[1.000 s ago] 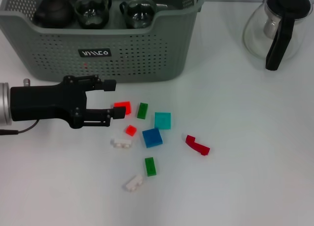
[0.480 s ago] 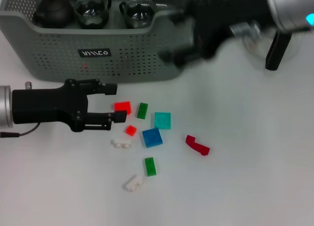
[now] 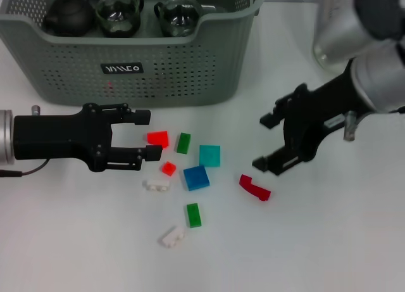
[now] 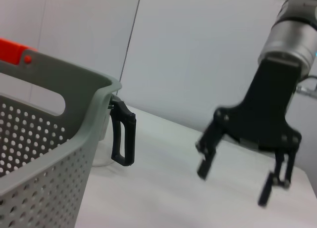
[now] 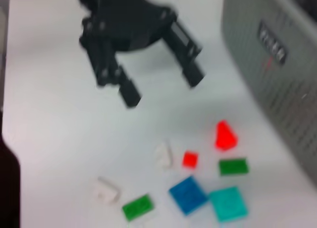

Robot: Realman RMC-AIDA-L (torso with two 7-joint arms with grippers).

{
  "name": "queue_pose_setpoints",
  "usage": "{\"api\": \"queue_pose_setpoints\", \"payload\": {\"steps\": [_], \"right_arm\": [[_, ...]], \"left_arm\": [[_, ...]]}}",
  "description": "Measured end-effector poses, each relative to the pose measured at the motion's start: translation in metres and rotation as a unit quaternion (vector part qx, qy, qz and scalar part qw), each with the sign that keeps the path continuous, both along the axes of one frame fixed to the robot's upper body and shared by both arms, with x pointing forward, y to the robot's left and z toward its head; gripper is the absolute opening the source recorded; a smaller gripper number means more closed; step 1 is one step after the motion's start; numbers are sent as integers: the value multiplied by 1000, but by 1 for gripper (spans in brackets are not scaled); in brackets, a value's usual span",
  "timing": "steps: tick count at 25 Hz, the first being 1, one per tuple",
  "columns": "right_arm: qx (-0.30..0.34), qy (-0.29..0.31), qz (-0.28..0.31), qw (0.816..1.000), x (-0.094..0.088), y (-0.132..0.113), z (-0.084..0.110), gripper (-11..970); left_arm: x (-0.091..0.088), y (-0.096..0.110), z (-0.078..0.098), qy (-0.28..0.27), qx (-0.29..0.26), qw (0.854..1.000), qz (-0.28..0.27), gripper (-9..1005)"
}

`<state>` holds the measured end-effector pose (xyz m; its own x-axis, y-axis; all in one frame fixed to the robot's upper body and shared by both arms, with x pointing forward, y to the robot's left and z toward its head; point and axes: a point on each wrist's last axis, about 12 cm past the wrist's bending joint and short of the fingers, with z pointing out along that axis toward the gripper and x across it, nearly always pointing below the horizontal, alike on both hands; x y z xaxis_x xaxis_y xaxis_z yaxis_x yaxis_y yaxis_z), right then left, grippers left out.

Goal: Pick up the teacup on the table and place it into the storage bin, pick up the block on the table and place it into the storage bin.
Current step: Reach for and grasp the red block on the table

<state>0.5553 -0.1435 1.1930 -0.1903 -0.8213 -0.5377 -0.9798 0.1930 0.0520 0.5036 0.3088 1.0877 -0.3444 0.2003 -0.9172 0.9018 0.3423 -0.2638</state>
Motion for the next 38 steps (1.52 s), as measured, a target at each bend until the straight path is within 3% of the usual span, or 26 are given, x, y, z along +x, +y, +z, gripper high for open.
{"api": "queue_pose_setpoints", "payload": {"steps": [13,27,38], "right_arm": [[-109,65,33,991,13,31,-43,816],[-156,27,51,986,8,56,-72,813],[-167,5,52,985,5,67,-79,809]], "left_arm": [[7,-7,3,-8,-1,1000,-6,798],[4,-7,-1,3,-7,1000,-4,797],[2,-8,-5,11,-8,1000,-4,797]]}}
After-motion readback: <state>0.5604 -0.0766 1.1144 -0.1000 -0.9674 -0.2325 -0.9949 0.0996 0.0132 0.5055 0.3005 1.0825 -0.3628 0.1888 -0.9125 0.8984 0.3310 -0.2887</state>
